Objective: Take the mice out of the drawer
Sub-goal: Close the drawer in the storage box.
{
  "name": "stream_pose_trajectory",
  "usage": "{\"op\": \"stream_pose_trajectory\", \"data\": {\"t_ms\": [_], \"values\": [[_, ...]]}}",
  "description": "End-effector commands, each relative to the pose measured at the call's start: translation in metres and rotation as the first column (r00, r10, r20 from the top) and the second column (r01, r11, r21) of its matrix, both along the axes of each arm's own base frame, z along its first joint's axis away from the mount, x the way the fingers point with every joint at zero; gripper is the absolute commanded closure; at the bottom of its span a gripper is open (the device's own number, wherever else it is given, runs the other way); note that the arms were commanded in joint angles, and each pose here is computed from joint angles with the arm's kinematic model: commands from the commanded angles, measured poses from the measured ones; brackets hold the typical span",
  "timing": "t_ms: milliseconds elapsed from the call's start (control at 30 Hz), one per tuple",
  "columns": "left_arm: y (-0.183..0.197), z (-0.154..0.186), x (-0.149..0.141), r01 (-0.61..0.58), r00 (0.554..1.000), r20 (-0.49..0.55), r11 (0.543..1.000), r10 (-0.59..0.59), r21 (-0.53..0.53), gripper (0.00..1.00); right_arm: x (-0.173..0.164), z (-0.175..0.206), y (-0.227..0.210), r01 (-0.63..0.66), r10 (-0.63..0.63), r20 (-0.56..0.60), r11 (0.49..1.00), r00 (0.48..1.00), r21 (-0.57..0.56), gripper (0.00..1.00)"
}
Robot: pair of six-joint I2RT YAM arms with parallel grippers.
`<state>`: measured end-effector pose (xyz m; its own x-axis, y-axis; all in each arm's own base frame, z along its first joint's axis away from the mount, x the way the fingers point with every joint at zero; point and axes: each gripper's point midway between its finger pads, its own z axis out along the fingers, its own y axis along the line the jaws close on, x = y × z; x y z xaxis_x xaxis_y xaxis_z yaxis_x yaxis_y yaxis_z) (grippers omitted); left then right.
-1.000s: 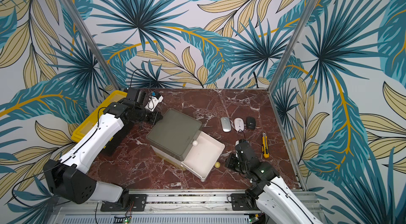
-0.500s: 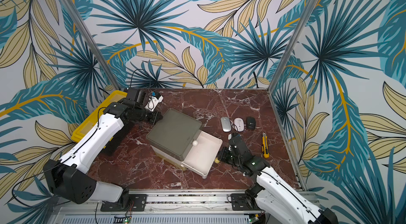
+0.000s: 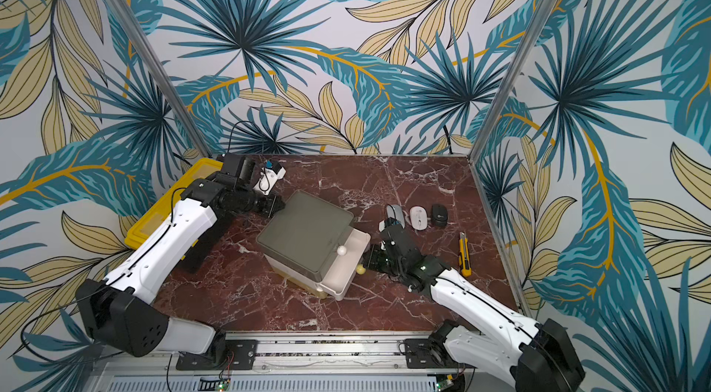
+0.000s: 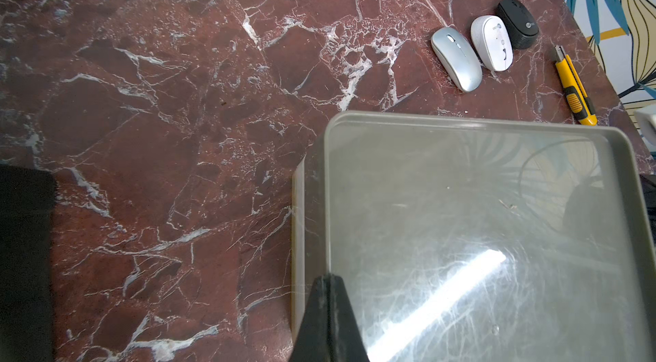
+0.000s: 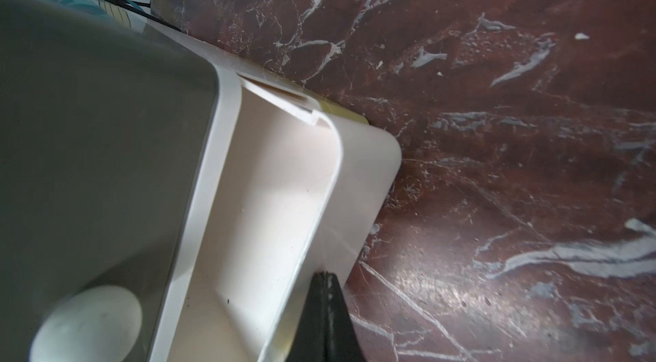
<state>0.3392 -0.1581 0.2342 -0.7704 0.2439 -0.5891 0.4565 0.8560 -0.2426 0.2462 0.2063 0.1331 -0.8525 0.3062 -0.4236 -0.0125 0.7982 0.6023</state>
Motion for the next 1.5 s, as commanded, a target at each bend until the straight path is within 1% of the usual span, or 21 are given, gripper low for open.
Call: {"op": "stream_pose_trajectory", "data": {"t_ms": [0,233,500,600,767,800,867,900,933,1133,1200,1233,1367,1433,1467], "values": [[-0.002,-0.001,-0.017,0.021,0.999,-0.040,1.000,-0.022,-0.021,1.00,0.018,0.019,0.020,-0.029,0.025,0.083,0.998,0.996,0.053,1.00],[-0.002,-0.002,-0.018,0.022,0.999,-0.041,1.000,-0.023,-0.020,1.00,0.037,0.016,0.045,-0.059,0.051,0.091,0.995,0.995,0.086,1.00],[-0.002,-0.002,-0.017,0.021,0.999,-0.041,1.000,-0.022,-0.018,1.00,0.041,0.015,0.058,-0.075,0.065,0.093,0.990,0.994,0.116,1.00],[-0.002,-0.002,-0.018,0.022,0.999,-0.042,1.000,-0.023,-0.018,1.00,0.039,0.017,0.053,-0.064,0.055,0.093,0.993,0.994,0.102,1.00],[-0.002,-0.002,-0.017,0.020,0.999,-0.041,1.000,-0.021,-0.018,1.00,0.027,0.013,0.032,-0.021,0.018,0.079,0.999,0.997,0.046,1.00],[-0.002,-0.002,-0.017,0.021,0.999,-0.041,1.000,-0.022,-0.019,1.00,0.023,0.010,0.027,-0.004,0.002,0.069,0.999,0.998,0.036,0.98],[-0.002,-0.002,-0.017,0.019,0.999,-0.042,1.000,-0.020,-0.021,1.00,0.015,0.001,0.020,0.008,-0.010,0.047,0.999,0.999,0.032,0.82],[-0.003,-0.002,-0.017,0.021,0.999,-0.043,1.000,-0.022,-0.021,1.00,0.011,-0.004,0.017,0.012,-0.014,0.038,0.999,0.999,0.032,0.72],[-0.003,-0.002,-0.017,0.021,0.999,-0.043,1.000,-0.022,-0.021,1.00,0.008,-0.008,0.014,0.021,-0.022,0.026,0.999,0.999,0.030,0.65],[-0.003,-0.002,-0.017,0.022,0.999,-0.041,1.000,-0.023,-0.021,1.00,-0.008,-0.027,0.003,0.034,-0.034,-0.011,0.999,0.999,0.024,0.32],[-0.003,-0.001,-0.018,0.022,0.999,-0.040,1.000,-0.022,-0.021,1.00,-0.015,-0.034,0.001,0.029,-0.029,-0.030,1.000,0.999,0.006,0.26],[-0.003,-0.002,-0.018,0.021,0.999,-0.042,1.000,-0.022,-0.022,1.00,-0.019,-0.038,-0.001,0.030,-0.030,-0.039,1.000,0.999,-0.003,0.24],[-0.004,-0.002,-0.017,0.023,0.999,-0.044,0.999,-0.024,-0.023,1.00,-0.031,-0.053,0.000,0.011,-0.011,-0.063,1.000,0.998,-0.002,0.22],[-0.004,-0.002,-0.017,0.024,0.999,-0.042,0.999,-0.025,-0.023,1.00,-0.036,-0.058,0.009,-0.041,0.041,-0.076,0.999,0.996,-0.009,0.13],[-0.004,-0.002,-0.017,0.024,0.999,-0.043,0.999,-0.025,-0.025,1.00,-0.039,-0.061,0.011,-0.063,0.060,-0.087,0.998,0.994,-0.030,0.09]]}}
